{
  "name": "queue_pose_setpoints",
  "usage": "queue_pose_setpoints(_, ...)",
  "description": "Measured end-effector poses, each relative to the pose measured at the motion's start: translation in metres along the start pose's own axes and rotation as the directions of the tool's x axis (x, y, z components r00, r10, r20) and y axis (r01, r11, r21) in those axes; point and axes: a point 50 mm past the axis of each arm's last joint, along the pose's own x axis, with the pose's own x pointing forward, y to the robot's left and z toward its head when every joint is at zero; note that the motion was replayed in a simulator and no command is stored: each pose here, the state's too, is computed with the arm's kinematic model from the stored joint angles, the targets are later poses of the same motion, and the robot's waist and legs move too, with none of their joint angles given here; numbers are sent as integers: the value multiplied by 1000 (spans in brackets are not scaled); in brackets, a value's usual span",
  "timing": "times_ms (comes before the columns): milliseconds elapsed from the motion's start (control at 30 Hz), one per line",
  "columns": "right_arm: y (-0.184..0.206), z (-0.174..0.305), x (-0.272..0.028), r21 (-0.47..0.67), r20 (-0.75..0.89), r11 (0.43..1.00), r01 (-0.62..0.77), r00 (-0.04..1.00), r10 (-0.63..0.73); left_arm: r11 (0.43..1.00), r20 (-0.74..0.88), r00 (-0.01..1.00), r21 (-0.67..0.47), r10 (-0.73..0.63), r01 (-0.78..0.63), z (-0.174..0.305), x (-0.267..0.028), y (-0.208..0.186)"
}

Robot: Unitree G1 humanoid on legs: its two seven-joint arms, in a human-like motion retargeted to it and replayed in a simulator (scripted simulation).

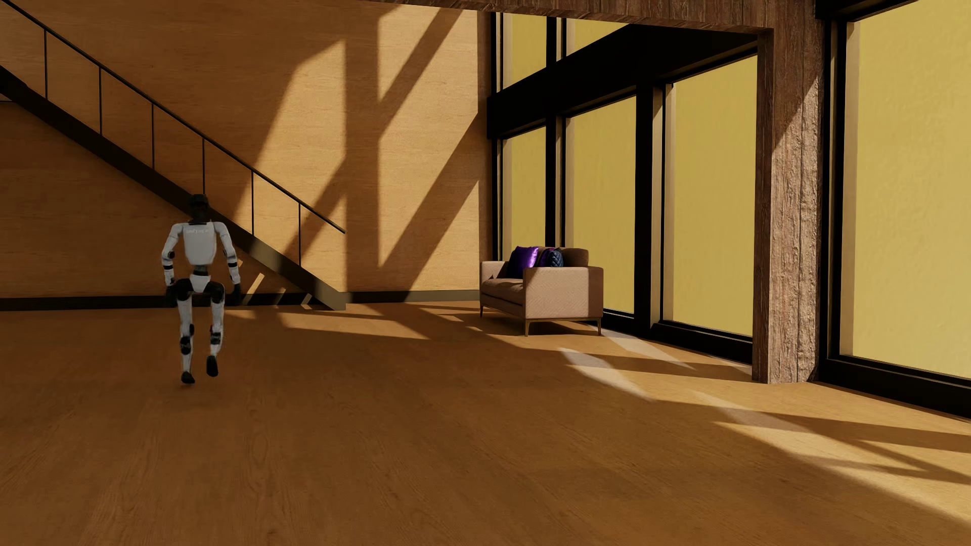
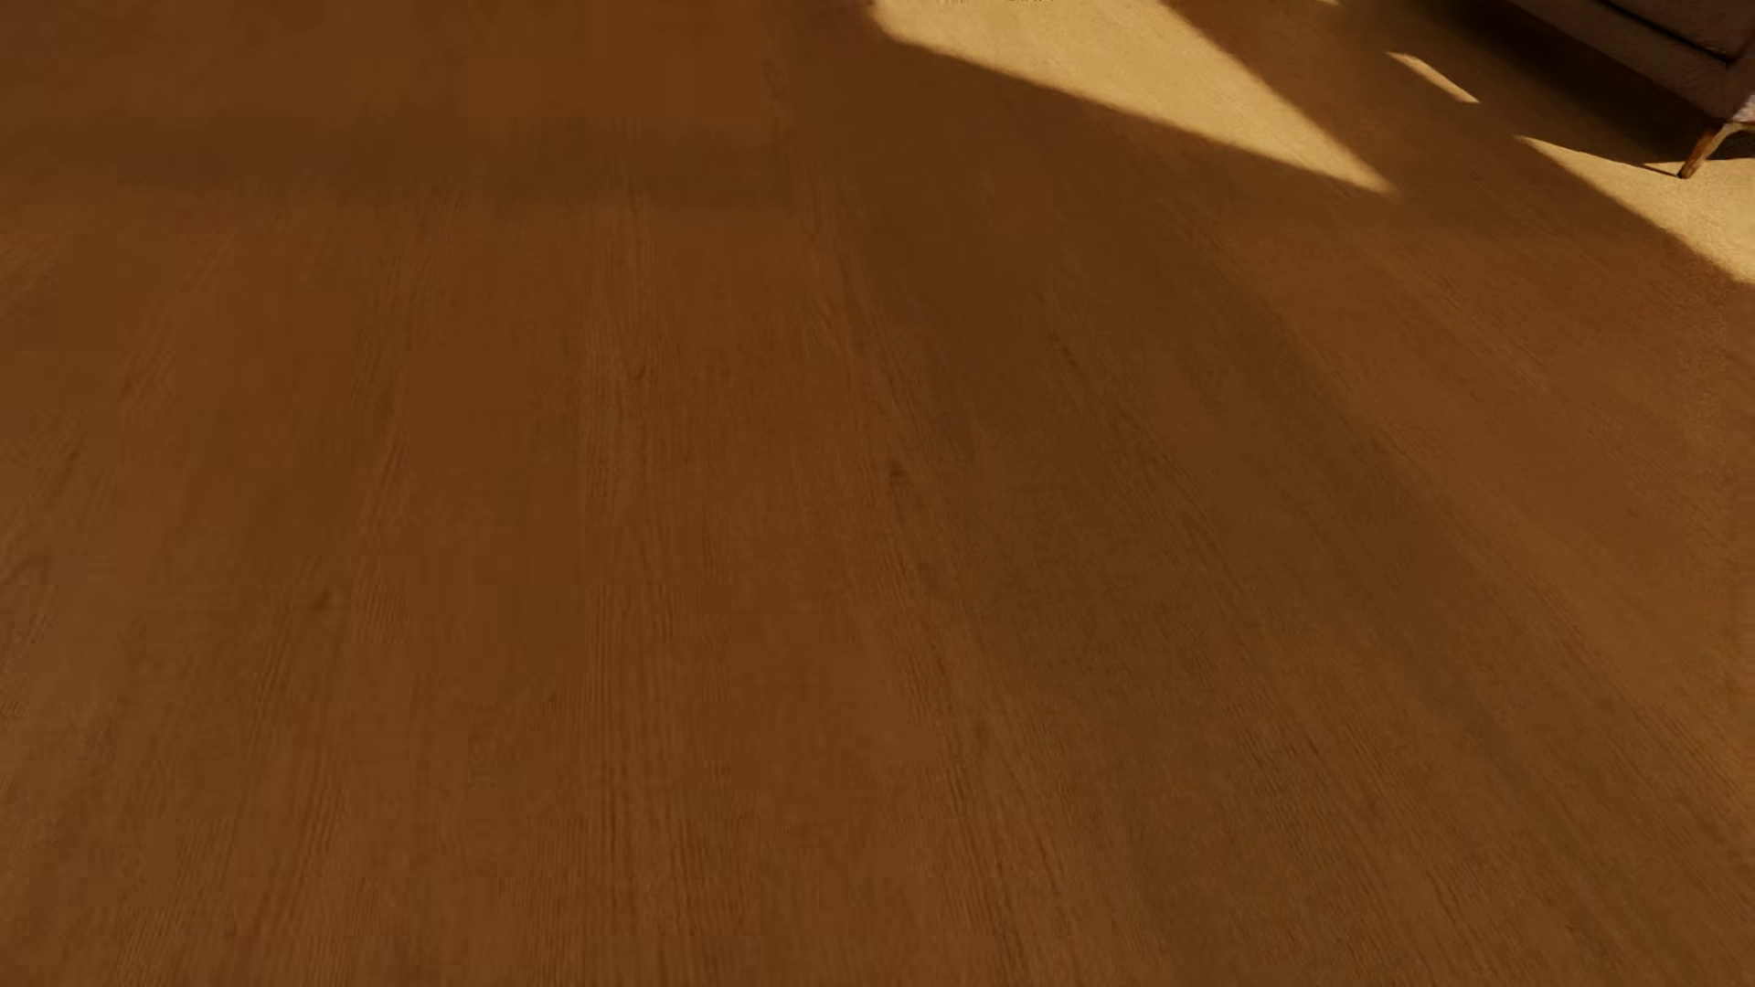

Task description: Approach the sofa

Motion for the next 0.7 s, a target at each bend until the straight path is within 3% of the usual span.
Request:
queue_pose_setpoints(200, 10, -75, -24, -1, -247, 1000, -26, 969, 25, 983, 319, 929, -68, 186, -173, 92, -4, 65)
queue_pose_setpoints(267, 13, -90, -29, -18, -310, 999, -45, 950, 37, 977, 303, 931, -113, 205, -179, 86, -4, 66)
queue_pose_setpoints(333, 11, -87, -26, -12, -313, 999, -34, 949, 29, 982, 158, 975, -135, 156, -135, 49, 4, 44)
queue_pose_setpoints(433, 9, -26, -5, -31, -96, 999, -35, 995, 32, 999, -43, 999, -9, 32, -32, -5, 3, 12)
queue_pose_setpoints(533, -1, 42, 3, 1, 153, 1000, 2, 988, -2, 998, -186, 981, -15, -62, 61, -53, -14, -25)
queue_pose_setpoints(700, -36, 123, -14, 1, 460, 996, 94, 884, -84, 990, -226, 965, -70, -137, 125, -69, -27, -59)
